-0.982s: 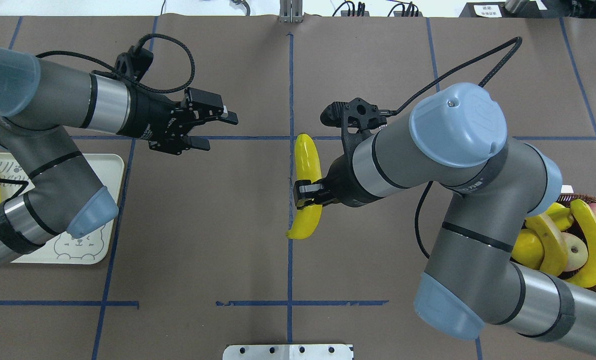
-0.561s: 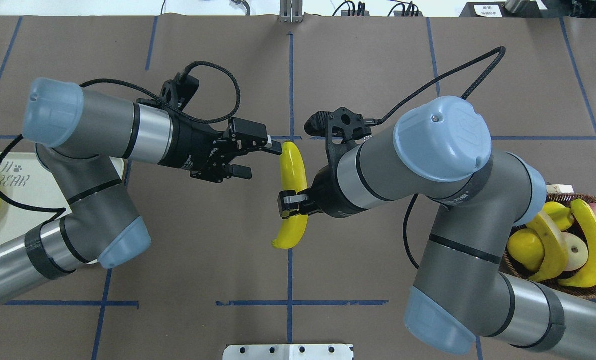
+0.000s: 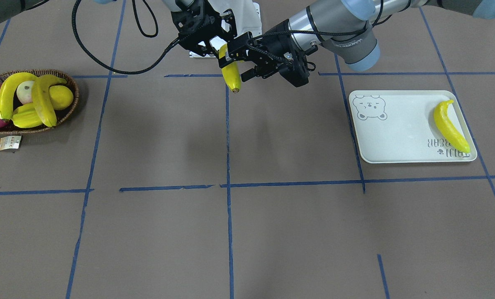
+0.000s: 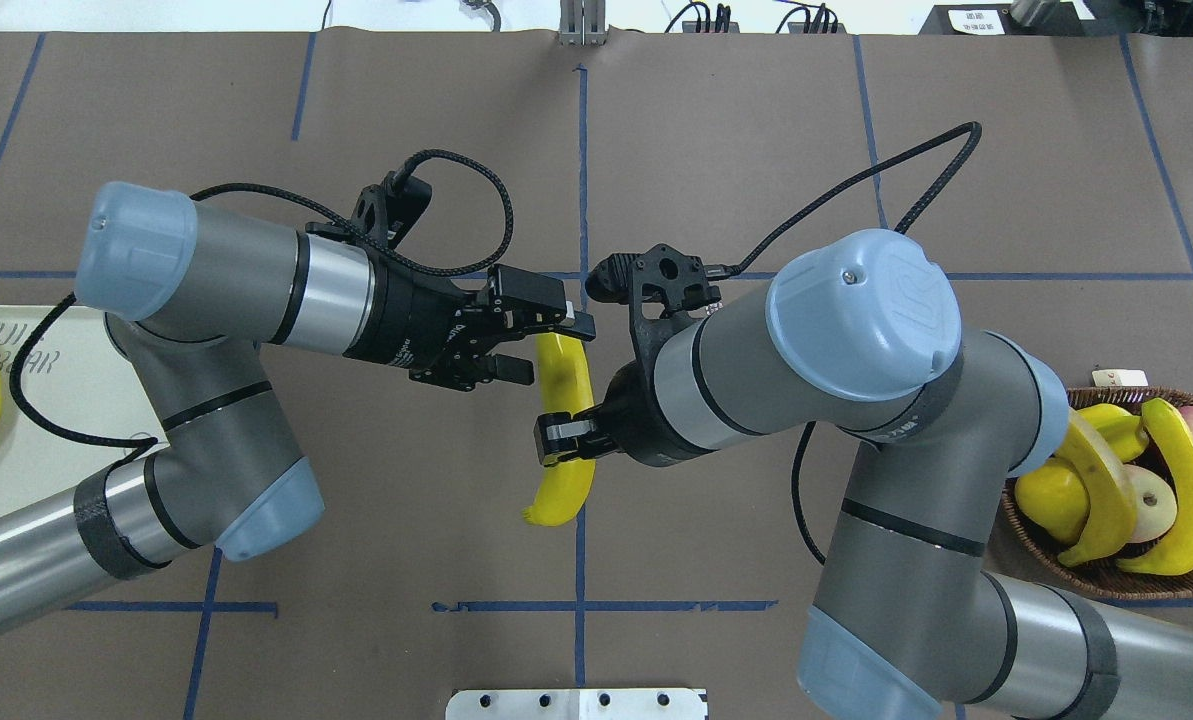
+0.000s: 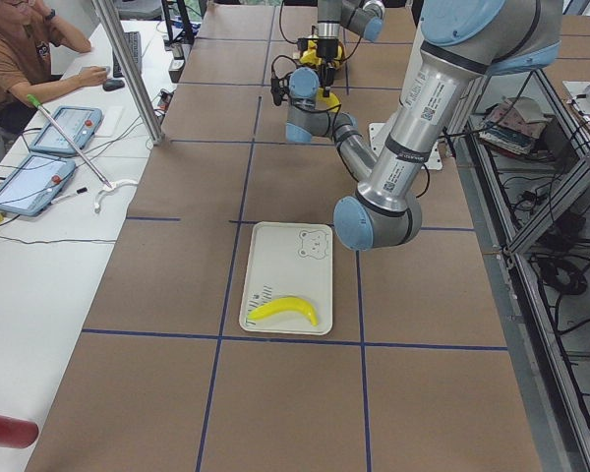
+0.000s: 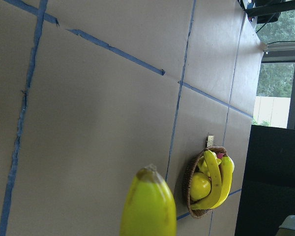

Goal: Transfer all bananas from basket to plate

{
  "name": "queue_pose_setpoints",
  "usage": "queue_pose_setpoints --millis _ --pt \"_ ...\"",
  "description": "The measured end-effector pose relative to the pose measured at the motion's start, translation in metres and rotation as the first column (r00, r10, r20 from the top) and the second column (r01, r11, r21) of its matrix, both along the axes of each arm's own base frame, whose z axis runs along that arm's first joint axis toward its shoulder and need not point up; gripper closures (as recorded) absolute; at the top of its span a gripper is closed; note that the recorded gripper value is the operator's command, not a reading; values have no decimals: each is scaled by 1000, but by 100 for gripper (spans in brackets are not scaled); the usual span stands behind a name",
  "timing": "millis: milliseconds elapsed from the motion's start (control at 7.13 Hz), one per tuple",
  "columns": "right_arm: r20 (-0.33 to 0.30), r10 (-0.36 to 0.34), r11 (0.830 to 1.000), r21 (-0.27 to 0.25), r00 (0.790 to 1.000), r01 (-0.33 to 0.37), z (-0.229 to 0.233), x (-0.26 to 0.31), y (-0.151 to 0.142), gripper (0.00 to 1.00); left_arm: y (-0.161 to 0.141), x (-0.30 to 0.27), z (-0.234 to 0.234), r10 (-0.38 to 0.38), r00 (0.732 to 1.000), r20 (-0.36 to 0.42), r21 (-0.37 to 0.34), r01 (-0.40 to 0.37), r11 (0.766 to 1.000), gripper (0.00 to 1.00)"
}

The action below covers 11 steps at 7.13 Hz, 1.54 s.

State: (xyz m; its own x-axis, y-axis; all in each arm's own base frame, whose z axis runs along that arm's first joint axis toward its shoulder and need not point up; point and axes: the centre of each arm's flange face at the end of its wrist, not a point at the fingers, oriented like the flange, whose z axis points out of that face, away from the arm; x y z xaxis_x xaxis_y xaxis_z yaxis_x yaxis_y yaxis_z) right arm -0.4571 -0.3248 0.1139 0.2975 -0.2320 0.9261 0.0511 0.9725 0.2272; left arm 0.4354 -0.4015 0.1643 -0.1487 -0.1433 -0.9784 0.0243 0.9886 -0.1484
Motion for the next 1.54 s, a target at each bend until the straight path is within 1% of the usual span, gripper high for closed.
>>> queue_pose_setpoints --millis 281,421,561,702,842,982,1122,1403,1543 --pt "3 0 1000 1 1000 0 -1 0 1 99 3 6 2 10 1000 4 -3 -10 1000 11" --pt "5 0 1000 2 1000 0 -1 1 1 99 4 8 3 14 1000 7 -4 -14 1000 21" --pt "5 0 1000 3 1000 0 -2 1 1 100 6 10 4 19 1000 9 -6 -19 1000 88" --pt "9 1 1000 4 1000 -1 -2 1 1 99 8 12 5 24 1000 10 -6 -24 1000 100" --pt "13 1 1000 5 1000 -1 -2 1 1 93 9 13 6 26 1000 11 -7 -26 1000 100" --pt "16 2 1000 6 1000 -2 -3 2 1 18 9 13 7 27 1000 13 -9 -27 1000 100" --pt "16 3 1000 6 1000 -3 -3 2 1 0 9 13 8 28 1000 14 -13 -28 1000 100" --pt "21 7 1000 -1 1000 -7 -4 4 1 0 9 12 9 29 999 16 -24 -28 999 100" --pt "23 11 1000 -16 1000 -11 -5 4 2 0 9 12 10 29 999 17 -27 -28 999 100"
